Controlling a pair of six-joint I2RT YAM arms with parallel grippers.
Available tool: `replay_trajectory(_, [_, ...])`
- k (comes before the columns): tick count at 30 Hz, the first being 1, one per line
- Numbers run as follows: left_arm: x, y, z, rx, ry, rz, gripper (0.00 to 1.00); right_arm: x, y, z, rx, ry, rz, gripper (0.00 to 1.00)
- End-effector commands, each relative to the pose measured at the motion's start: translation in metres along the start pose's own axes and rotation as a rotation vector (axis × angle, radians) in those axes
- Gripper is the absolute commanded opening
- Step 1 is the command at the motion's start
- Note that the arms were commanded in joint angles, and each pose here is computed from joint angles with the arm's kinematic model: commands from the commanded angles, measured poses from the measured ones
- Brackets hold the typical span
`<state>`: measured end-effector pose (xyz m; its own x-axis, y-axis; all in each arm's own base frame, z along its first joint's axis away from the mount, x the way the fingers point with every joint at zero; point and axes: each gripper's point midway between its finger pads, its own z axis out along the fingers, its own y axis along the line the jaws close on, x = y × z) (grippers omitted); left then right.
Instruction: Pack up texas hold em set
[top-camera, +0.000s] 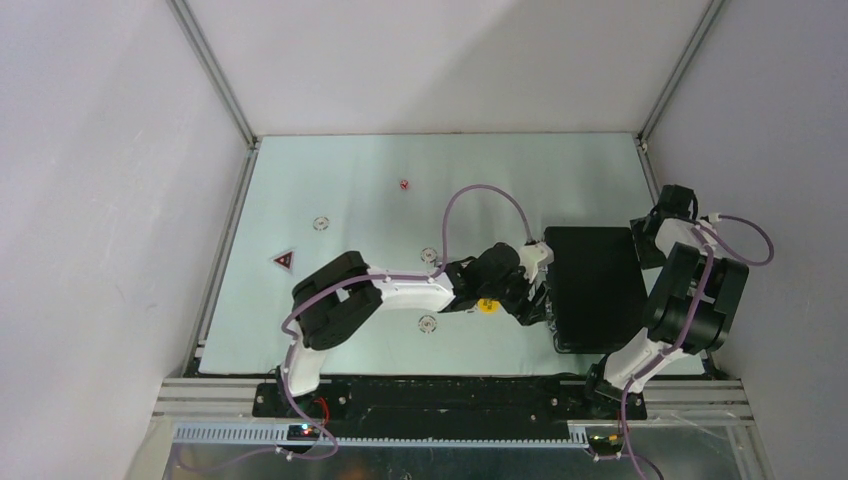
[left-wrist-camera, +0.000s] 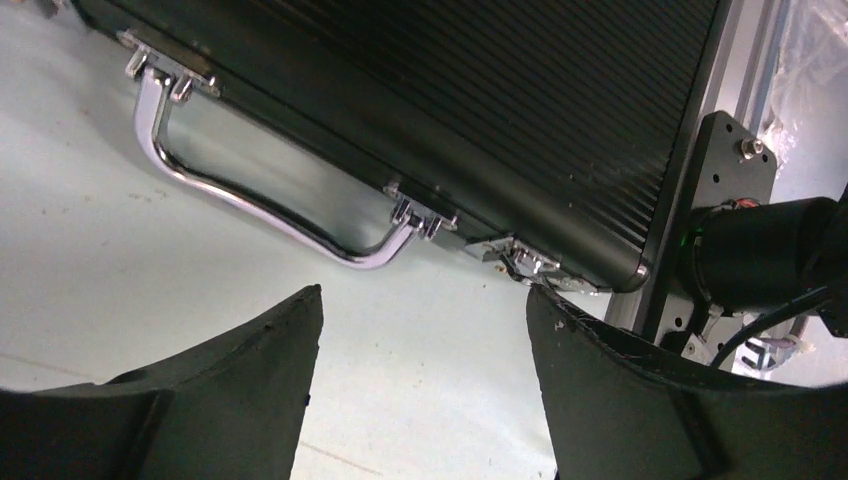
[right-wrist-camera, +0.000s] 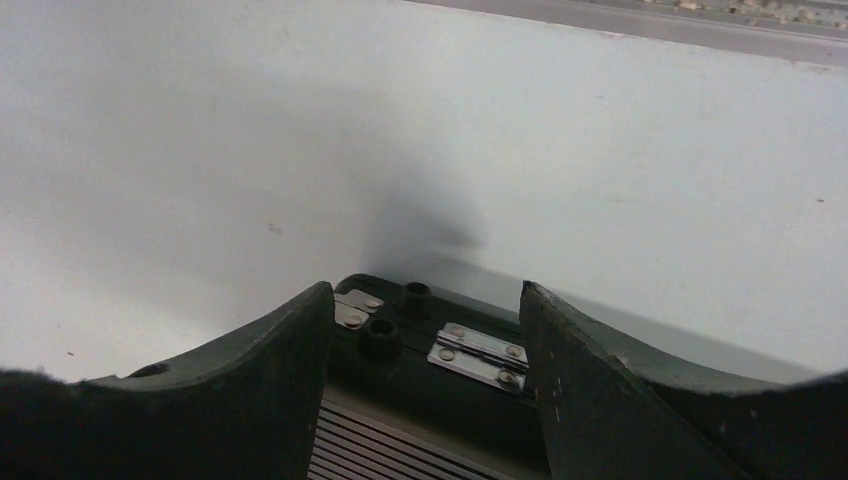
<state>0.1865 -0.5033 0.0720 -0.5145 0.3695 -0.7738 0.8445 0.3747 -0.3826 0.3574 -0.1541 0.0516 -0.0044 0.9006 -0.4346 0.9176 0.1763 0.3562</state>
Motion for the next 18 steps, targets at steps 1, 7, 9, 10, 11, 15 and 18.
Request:
replay_trajectory(1, [-0.025,-0.010,0.010,0.037,-0.060,0.030,0.80,0.057,0.026,-0.007,-0.077,0.184,-0.120,0.72])
replay_trajectory(7, [-0.023,-0.006,0.020,0.043,-0.042,-0.001,0.79,0.094,0.049,-0.007,-0.109,0.263,-0.198,0.72])
replay_trajectory(9, [-0.021,-0.004,0.023,0.045,-0.035,-0.011,0.79,0.103,0.054,-0.008,-0.118,0.280,-0.218,0.72])
replay_trajectory(10, [-0.019,-0.002,0.025,0.044,-0.030,-0.016,0.79,0.106,0.057,-0.008,-0.122,0.283,-0.224,0.72])
replay_trajectory(11, [-0.018,-0.001,0.025,0.044,-0.028,-0.020,0.79,0.111,0.059,-0.009,-0.128,0.289,-0.235,0.72])
replay_trajectory(15, [-0.011,0.007,0.027,0.035,-0.012,-0.044,0.78,0.128,0.071,-0.016,-0.166,0.330,-0.272,0.72])
replay_trajectory(18, [-0.009,0.013,0.027,0.022,-0.009,-0.056,0.78,0.141,0.080,-0.021,-0.190,0.358,-0.314,0.71])
